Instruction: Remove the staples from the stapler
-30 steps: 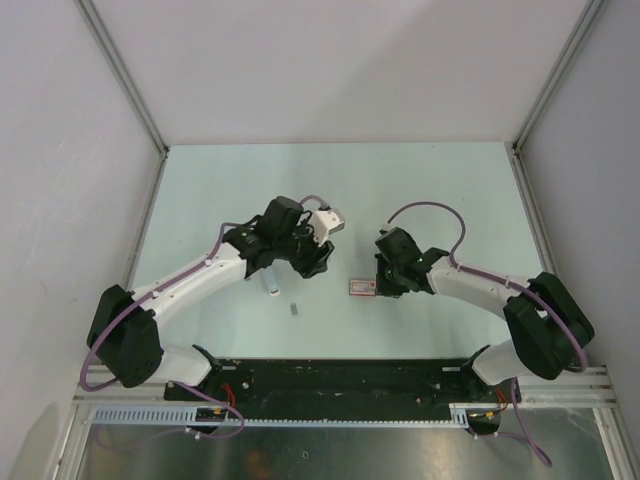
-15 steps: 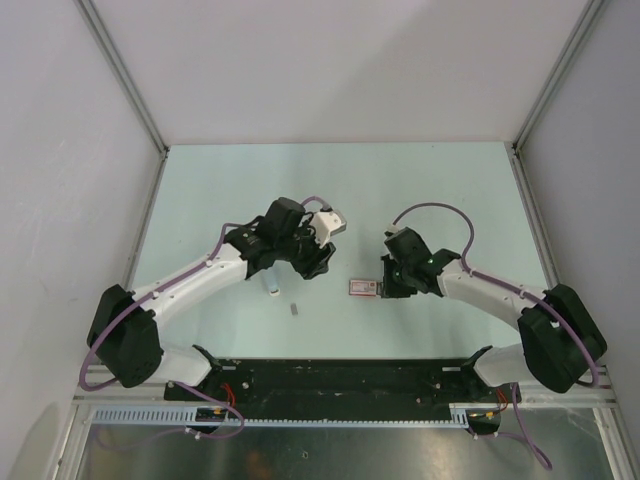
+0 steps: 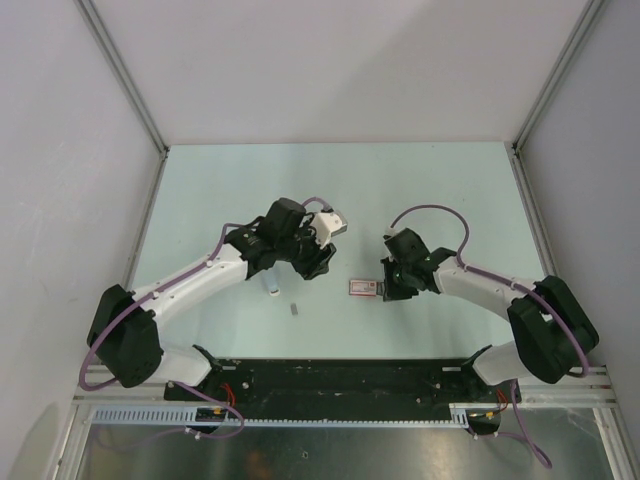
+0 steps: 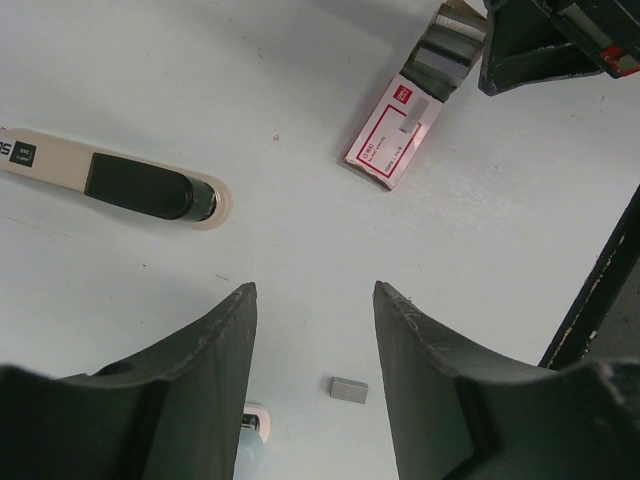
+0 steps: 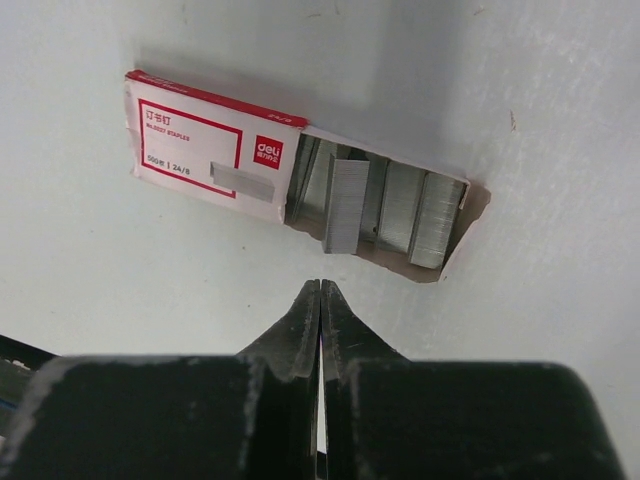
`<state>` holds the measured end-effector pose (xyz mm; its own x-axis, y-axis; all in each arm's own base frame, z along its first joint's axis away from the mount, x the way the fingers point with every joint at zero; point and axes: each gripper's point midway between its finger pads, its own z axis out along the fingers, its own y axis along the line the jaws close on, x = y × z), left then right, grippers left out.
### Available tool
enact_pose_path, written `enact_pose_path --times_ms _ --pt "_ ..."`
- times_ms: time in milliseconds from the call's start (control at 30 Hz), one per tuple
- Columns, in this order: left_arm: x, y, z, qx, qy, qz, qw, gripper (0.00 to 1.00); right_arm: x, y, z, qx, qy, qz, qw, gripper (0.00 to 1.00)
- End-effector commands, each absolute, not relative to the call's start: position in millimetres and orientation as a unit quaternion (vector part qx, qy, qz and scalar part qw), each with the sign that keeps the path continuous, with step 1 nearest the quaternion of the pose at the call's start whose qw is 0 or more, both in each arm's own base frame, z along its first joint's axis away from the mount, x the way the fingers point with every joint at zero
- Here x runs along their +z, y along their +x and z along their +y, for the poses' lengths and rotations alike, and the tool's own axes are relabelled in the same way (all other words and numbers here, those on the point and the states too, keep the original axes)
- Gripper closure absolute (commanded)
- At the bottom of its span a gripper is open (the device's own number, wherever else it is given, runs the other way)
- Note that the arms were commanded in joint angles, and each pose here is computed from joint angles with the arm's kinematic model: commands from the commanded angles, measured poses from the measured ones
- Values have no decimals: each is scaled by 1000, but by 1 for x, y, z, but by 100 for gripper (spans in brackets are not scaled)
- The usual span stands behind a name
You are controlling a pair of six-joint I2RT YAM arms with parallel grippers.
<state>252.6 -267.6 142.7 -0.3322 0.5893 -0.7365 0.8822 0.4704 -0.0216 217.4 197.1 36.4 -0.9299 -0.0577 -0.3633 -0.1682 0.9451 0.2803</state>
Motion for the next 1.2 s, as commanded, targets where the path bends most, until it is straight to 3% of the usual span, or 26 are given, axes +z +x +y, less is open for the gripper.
enact_pose_path --times_ms 0,1167 --pt "157 253 -269 -210 493 759 369 45 31 218 196 155 -71 970 172 100" --pt "156 247 -268 -211 498 756 369 44 35 242 211 180 -78 962 189 100"
